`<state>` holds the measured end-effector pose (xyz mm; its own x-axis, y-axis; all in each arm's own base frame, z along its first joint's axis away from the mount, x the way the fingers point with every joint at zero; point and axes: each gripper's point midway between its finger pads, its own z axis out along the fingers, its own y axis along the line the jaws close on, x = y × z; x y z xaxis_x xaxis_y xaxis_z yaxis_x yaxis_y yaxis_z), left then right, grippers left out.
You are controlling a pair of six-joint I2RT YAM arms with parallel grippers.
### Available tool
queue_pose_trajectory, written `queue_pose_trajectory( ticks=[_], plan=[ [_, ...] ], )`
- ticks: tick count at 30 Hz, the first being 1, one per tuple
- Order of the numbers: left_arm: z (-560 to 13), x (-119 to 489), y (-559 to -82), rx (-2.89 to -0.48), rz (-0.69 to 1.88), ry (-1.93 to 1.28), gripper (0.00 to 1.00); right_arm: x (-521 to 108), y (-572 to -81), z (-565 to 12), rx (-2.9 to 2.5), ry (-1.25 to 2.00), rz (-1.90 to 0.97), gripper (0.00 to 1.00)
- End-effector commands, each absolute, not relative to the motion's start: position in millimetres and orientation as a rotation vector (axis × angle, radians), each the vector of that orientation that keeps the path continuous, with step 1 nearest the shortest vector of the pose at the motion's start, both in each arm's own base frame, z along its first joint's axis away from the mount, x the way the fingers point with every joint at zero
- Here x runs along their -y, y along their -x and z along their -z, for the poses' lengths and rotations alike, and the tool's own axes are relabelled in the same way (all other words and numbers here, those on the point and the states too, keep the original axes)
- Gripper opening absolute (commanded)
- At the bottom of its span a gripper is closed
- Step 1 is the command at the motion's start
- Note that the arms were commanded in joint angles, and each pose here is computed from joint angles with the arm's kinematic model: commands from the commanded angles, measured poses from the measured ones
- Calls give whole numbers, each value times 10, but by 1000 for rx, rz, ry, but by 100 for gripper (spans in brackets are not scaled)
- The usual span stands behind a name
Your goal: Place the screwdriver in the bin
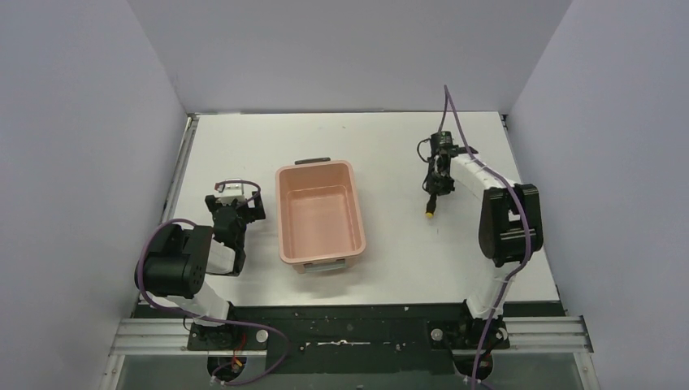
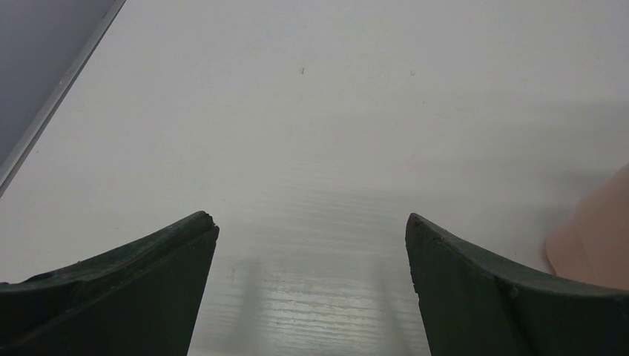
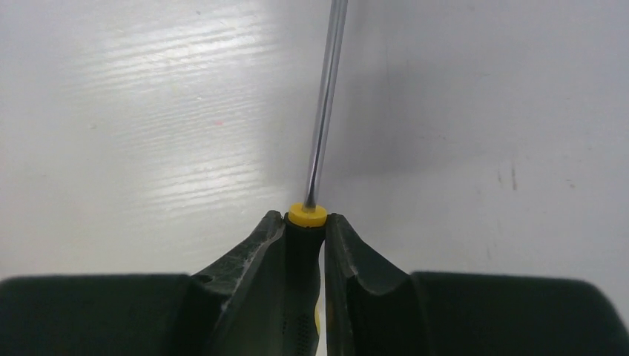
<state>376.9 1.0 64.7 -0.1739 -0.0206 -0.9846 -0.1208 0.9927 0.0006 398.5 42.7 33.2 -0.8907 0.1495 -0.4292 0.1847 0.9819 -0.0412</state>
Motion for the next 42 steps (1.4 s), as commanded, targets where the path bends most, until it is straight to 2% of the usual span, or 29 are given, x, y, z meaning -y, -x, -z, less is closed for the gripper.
queue_pose_trajectory(
  ticks=[1,6,11,14,20,27,32,35,39,42],
  plan=[
    [-738,-12,-3802,-1711,-85,96,97,-544,-4127,-1574,-2500,-160,70,0],
    [-738,-11,-3802,-1712,-85,96,97,-1105,-4053,-2406,-2371,-76,-105,0],
    [-739,-7,-3803,-1711,-84,94,97,-2408,-3777,-3113,-2165,150,-360,0],
    [-738,-9,-3802,-1712,-86,94,97,-3099,-3535,-3218,-2105,275,-421,0],
    [-740,-10,-3802,-1711,-85,95,97,-3725,-3187,-2459,-2242,461,-320,0],
    [-737,-11,-3801,-1712,-86,95,97,-3847,-2875,-1327,-2425,592,-216,0],
    [-739,-9,-3802,-1711,-85,95,97,-3781,-2879,-865,-2474,605,-125,0],
    [-738,-10,-3801,-1712,-85,95,97,-3759,-2883,-689,-2487,608,-100,14],
    [-736,-11,-3801,-1712,-85,96,97,-3711,-2888,-662,-2494,602,-65,48],
    [-737,-8,-3802,-1712,-85,95,97,-3724,-2932,-858,-2462,584,-77,58]
  ],
)
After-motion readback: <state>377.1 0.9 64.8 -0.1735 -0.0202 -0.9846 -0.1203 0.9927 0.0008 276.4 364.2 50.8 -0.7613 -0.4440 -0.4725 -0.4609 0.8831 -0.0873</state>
